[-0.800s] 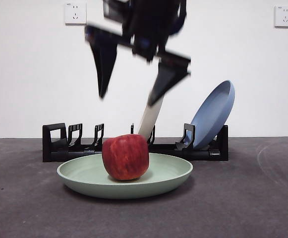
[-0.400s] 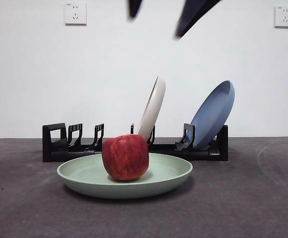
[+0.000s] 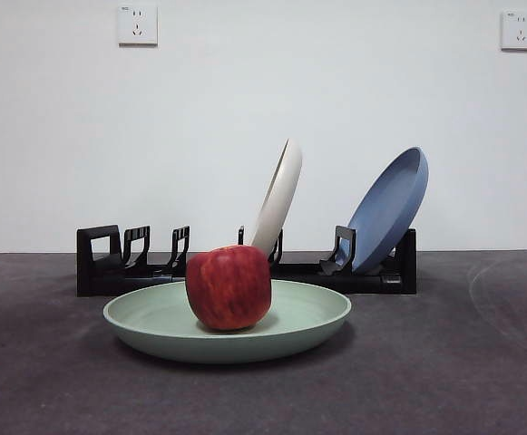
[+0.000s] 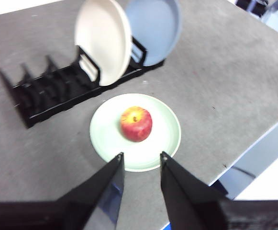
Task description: Take the green plate from the plate rack,put the plate on the table,take the apple from the table,put the apple in the plate
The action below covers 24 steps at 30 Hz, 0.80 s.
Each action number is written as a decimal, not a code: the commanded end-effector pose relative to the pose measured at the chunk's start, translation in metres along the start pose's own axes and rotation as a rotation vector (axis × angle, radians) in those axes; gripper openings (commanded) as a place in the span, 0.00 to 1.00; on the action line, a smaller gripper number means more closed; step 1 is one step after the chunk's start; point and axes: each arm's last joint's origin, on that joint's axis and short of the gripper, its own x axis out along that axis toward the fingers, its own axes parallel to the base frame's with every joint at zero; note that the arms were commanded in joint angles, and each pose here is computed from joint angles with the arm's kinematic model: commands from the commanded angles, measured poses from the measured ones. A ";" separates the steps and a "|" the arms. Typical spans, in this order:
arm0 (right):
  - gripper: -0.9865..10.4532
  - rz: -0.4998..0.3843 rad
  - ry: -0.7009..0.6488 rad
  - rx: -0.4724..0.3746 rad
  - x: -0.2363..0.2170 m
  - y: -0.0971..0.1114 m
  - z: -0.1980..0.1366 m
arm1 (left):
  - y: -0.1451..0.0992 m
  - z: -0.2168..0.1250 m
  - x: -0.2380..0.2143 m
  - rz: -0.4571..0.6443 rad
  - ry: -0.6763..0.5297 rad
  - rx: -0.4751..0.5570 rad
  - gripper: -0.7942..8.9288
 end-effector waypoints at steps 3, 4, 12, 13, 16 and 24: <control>0.50 0.004 -0.022 0.023 -0.022 0.001 -0.030 | -0.007 0.007 0.017 -0.057 0.037 0.066 0.21; 0.50 0.004 -0.026 0.032 -0.024 0.001 -0.035 | -0.008 0.008 0.019 -0.059 0.042 0.067 0.21; 0.48 0.010 0.004 0.091 -0.022 0.001 -0.071 | -0.016 0.017 0.035 -0.139 0.042 0.066 0.21; 0.44 0.010 0.014 0.093 -0.019 0.001 -0.073 | -0.016 0.018 0.037 -0.144 0.041 0.066 0.21; 0.18 0.007 0.040 0.089 -0.013 0.000 -0.075 | -0.018 0.018 0.039 -0.172 0.055 0.086 0.08; 0.08 0.007 0.045 0.078 -0.011 0.000 -0.075 | -0.018 0.018 0.040 -0.187 0.060 0.092 0.07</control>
